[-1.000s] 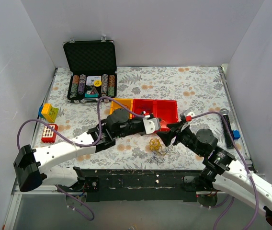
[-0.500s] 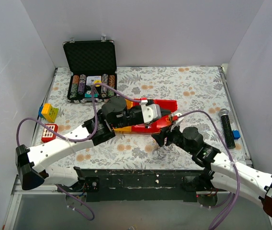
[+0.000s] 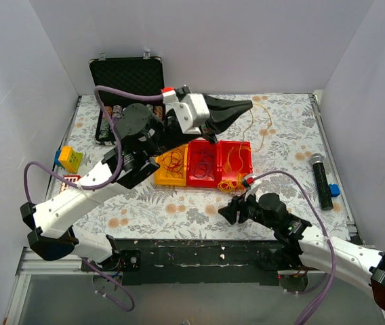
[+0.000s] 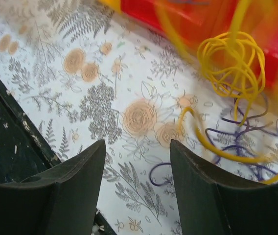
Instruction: Untangle the cables
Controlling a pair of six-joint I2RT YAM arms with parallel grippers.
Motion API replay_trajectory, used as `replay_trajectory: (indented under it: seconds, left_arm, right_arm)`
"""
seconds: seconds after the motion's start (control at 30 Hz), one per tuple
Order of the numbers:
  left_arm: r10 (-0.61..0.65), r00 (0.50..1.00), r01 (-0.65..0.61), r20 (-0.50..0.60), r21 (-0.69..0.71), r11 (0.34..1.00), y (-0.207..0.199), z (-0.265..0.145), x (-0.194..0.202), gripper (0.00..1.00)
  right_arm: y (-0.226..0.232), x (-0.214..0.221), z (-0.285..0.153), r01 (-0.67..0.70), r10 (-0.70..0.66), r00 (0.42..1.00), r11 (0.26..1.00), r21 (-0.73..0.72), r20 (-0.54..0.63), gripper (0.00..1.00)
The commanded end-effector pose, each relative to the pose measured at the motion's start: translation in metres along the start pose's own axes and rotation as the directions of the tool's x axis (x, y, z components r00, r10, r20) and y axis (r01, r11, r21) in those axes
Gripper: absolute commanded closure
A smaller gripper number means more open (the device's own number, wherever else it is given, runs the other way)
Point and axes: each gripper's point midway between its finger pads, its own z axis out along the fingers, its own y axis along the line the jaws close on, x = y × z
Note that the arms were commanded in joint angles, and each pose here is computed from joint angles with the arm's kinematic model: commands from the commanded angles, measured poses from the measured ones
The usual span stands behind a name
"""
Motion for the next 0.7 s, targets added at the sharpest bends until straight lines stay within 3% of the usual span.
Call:
replay_trajectory:
  seconds: [0.0, 0.13, 0.27, 0.53, 0.67]
  left_arm:
    - [0.049, 0.987, -0.039, 0.154, -0.061, 0.997, 0.02, 0.0, -0.073, 1.0]
    - [0.232, 0.948, -0.209, 0.22, -0.12, 0.97, 0.035, 0.005, -0.106, 1.0]
    - [0.34, 0.905, -0.285, 0.254, -0.231, 0.93, 0.053, 0.001, -0.129, 0.94]
    - [0.364, 0.884, -0.288, 0.293, -0.273, 0.918, 0.058, -0.005, -0.144, 0.99]
    - [0.373, 0.894, -0.304, 0.248, -0.275, 0.912, 0.06, -0.005, -0.132, 1.0]
  right_arm:
    - [-0.003, 0.028, -0.004, -0.075, 0.075, 0.995, 0.997, 0.002, -0.073, 0.37]
    - [-0.011, 0.04, -0.006, -0.107, 0.111, 0.99, 0.993, 0.043, -0.091, 0.37]
    - [-0.011, 0.039, -0.008, -0.094, 0.098, 0.99, 0.995, 0.041, -0.103, 0.37]
    - [-0.013, 0.046, -0.016, -0.099, 0.107, 0.985, 0.993, 0.061, -0.133, 0.39]
    - [-0.002, 0.017, -0.025, -0.071, 0.074, 0.993, 0.997, 0.042, -0.091, 0.42]
